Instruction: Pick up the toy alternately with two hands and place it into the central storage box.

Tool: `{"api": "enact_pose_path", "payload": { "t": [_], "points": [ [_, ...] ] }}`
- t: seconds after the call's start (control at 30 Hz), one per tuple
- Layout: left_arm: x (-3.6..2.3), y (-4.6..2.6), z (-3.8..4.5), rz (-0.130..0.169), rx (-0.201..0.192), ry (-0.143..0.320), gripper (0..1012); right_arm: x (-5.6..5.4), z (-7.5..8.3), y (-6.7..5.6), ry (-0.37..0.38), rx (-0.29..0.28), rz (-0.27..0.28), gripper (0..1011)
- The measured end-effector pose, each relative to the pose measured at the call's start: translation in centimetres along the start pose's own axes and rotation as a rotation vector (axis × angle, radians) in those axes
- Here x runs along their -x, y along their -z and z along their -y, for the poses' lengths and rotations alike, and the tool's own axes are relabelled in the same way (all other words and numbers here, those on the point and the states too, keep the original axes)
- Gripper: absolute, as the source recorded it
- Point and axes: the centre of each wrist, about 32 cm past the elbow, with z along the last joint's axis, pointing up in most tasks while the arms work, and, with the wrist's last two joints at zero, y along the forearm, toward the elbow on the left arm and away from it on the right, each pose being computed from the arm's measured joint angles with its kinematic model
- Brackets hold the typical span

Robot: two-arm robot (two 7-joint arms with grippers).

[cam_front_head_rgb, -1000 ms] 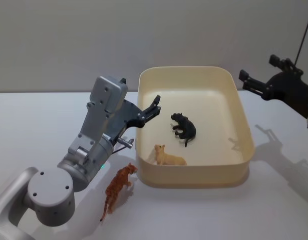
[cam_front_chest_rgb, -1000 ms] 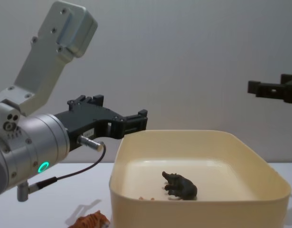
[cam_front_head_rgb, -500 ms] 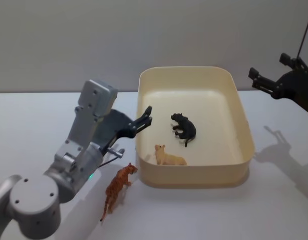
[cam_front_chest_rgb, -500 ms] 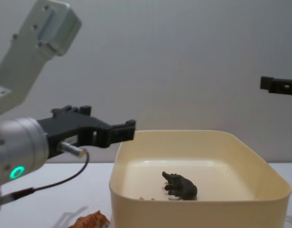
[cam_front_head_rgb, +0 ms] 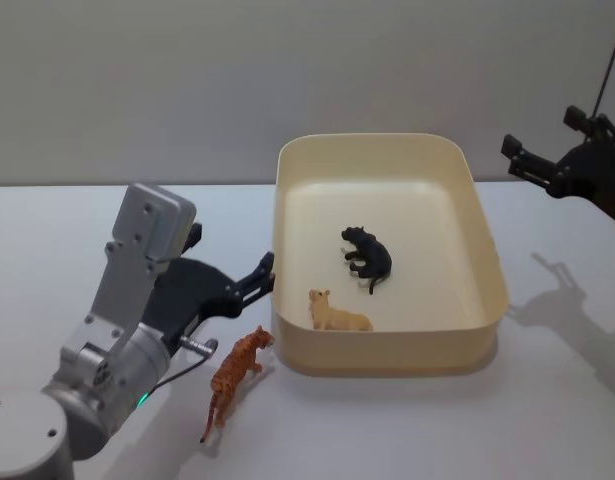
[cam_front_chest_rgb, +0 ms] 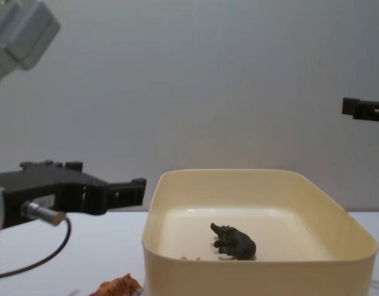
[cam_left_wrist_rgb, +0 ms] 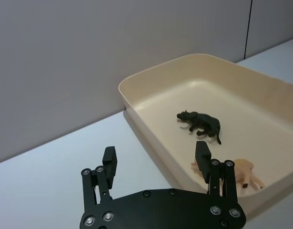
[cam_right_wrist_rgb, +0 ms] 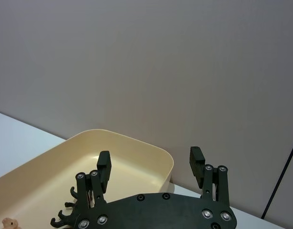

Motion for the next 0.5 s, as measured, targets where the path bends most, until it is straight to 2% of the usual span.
{"api": "enact_pose_path", "payload": {
  "t": [0.1, 0.2, 0.5],
  "points": [
    [0.03, -0.21, -0.61, -0.004, -0.016, 0.008, 1001, 0.0, 0.0, 0.0, 0.001, 0.000, 0.000, 1001],
    [0.01, -0.54, -1.39, -0.012, -0.049, 0.026, 1001, 0.0, 0.1, 0.0, 0.001, 0.000, 0.000, 1001],
    [-0.33, -1.33, -2.34, -0.015, -0.126, 0.091, 1002, 0.0, 0.1, 0.0, 0.003, 0.000, 0.000, 1001]
  ]
}}
